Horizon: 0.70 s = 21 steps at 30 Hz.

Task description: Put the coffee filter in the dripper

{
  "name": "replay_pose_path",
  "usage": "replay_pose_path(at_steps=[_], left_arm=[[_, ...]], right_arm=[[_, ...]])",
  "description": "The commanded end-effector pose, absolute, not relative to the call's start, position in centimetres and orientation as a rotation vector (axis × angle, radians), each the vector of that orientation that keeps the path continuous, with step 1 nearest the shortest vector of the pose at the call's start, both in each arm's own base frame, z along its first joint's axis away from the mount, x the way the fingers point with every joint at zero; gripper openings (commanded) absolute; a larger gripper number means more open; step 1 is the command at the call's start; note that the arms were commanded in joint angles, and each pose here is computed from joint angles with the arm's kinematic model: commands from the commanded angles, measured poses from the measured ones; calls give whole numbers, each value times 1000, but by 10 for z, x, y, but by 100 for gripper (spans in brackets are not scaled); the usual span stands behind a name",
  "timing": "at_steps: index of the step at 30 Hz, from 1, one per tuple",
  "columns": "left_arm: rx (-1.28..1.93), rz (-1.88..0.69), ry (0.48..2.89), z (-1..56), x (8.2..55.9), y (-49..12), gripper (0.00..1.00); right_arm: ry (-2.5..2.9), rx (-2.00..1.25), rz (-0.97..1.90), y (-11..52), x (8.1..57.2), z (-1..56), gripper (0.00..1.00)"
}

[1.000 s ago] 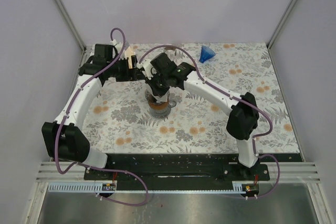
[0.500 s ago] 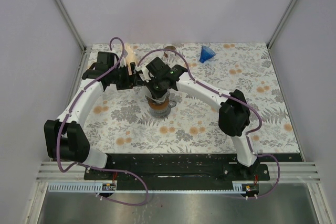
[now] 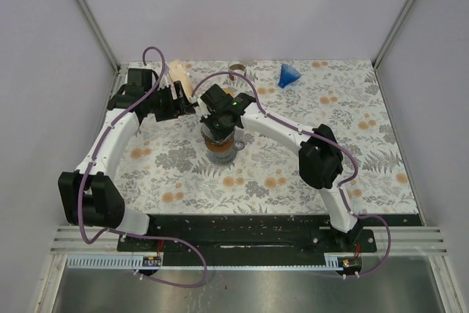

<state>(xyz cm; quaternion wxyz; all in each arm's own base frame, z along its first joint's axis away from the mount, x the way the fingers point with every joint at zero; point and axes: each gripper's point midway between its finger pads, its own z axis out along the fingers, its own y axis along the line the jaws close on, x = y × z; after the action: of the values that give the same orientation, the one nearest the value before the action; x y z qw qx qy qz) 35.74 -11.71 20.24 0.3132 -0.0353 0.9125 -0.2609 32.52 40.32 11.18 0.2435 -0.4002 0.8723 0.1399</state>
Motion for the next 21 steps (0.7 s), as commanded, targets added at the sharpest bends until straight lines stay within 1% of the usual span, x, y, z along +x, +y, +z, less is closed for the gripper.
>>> replay_pose_path(at_steps=[1,4,9,13,18,21], left_arm=[[-35,-774,2292,242,355,-129,76],[-26,-838,2311,230,346,-139,75],[93,-903,2344,214,329,-163,77],[91,-910,2348,211,330,-165,77],[75,-954,2361,207,326,-171,74],[26,-923,2357,208,333,-162,73]], right_arm=[[2424,-1087,349,404,323,97,0],[2437,-1087,347,404,323,93,0],[2446,-1088,343,405,323,88,0],[2448,-1092,351,406,322,88,0],[2442,-1097,381,410,321,91,0],[2427,-1094,386,413,322,97,0]])
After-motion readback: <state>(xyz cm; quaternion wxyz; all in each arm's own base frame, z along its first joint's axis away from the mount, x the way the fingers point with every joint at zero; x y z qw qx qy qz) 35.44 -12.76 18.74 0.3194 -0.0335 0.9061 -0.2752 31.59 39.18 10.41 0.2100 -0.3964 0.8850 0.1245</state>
